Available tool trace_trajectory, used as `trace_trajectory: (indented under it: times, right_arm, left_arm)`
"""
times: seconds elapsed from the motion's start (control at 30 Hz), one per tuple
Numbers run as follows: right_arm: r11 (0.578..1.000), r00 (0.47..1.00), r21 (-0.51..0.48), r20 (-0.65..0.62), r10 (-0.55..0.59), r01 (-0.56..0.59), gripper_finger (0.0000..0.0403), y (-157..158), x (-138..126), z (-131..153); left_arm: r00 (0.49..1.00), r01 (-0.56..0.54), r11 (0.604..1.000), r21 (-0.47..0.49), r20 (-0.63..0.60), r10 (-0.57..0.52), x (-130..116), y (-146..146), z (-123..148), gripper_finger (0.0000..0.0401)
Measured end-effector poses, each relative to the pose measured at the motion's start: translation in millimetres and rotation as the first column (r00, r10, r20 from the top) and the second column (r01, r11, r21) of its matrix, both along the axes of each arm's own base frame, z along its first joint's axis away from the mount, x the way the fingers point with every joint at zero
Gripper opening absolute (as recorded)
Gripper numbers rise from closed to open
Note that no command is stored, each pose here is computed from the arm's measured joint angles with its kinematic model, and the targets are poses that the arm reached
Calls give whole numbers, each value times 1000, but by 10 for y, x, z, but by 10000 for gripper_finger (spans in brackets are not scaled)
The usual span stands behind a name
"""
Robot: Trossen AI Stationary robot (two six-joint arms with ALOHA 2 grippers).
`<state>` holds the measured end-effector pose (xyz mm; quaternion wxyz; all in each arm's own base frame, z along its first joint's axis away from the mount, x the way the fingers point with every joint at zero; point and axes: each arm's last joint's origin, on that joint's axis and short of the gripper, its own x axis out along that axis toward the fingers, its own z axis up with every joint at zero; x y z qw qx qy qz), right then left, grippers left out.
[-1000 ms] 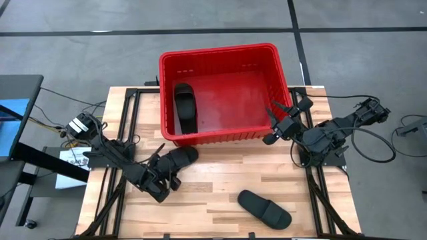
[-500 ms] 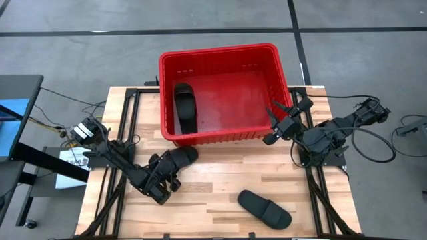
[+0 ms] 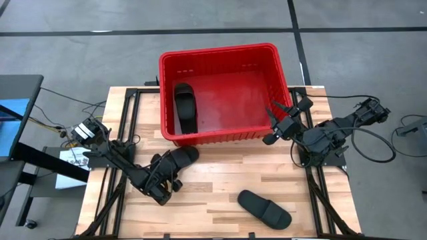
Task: Pick and place slides into bin
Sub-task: Put the black slide into the red bin
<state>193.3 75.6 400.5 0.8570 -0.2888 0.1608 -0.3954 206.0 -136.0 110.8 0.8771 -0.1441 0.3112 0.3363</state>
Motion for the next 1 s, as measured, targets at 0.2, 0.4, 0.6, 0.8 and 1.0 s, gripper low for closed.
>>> trace_trajectory:
  times: [0.2,0.4,0.6,0.8,1.0]
  right_arm:
    - [1000,1000,1,1,0,0,125,0,0,0]
    - [1000,1000,1,1,0,0,125,0,0,0]
    - [1000,1000,1,1,1,-1,125,0,0,0]
    - [1000,1000,0,-1,1,-1,125,1,1,-1]
    - [1000,1000,5,-7,28,-28,125,5,7,-6]
  left_arm:
    - [1000,27,999,-43,-1,-27,10,-42,11,8]
    - [993,121,981,-152,23,-118,-87,-212,119,3]
    - [982,183,961,-208,82,-170,-204,-323,279,2]
    - [958,232,949,-215,220,-184,-221,-399,618,1]
    - [926,264,958,-107,305,-221,-179,-359,1004,0]
